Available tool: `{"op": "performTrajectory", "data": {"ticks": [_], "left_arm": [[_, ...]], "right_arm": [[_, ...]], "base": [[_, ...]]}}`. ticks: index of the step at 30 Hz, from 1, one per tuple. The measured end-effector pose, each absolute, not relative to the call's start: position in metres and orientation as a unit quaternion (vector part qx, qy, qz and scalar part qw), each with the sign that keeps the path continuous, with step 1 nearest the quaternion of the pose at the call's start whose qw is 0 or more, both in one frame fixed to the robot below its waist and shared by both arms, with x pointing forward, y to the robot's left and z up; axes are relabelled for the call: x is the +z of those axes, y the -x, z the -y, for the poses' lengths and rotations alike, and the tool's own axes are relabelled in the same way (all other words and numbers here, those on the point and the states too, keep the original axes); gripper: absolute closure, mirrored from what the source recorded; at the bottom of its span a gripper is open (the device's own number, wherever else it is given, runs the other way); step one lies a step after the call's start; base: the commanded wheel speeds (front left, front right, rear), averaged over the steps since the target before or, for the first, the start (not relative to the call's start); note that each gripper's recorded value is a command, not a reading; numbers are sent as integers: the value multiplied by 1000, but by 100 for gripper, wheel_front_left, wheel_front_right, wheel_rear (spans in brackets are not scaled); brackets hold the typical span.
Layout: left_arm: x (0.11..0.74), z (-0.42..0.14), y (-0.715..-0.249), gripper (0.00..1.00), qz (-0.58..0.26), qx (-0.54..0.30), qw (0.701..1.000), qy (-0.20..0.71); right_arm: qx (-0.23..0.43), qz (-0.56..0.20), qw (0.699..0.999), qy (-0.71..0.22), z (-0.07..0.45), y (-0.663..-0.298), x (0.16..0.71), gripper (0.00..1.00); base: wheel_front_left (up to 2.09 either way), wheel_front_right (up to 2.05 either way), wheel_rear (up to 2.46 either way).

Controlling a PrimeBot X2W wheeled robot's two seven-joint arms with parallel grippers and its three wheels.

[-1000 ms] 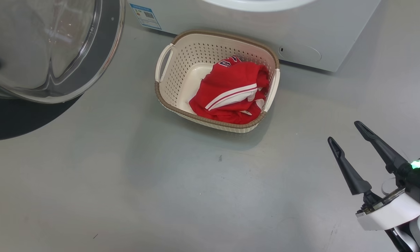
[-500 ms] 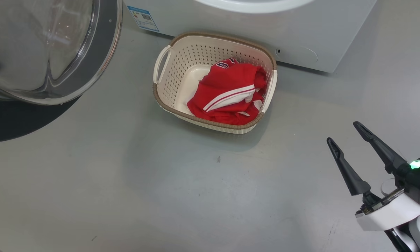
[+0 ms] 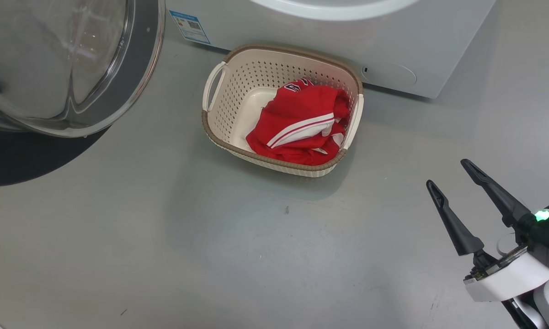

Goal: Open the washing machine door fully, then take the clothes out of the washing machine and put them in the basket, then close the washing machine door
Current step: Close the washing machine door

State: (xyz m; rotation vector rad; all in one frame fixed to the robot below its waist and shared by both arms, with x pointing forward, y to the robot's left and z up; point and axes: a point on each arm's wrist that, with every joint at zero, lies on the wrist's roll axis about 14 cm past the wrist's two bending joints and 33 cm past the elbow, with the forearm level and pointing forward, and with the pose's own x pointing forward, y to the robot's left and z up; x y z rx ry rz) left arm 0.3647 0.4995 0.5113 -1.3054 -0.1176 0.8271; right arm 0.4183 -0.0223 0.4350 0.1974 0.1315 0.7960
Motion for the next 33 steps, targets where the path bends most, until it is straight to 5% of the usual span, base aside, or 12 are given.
{"op": "performTrajectory", "data": {"ticks": [33], "left_arm": [[506,-450,-367,100,-73,278,731,619]], "right_arm": [[395,-45,911,-105,6,-410,455,0]], "base": [[0,0,0]]}}
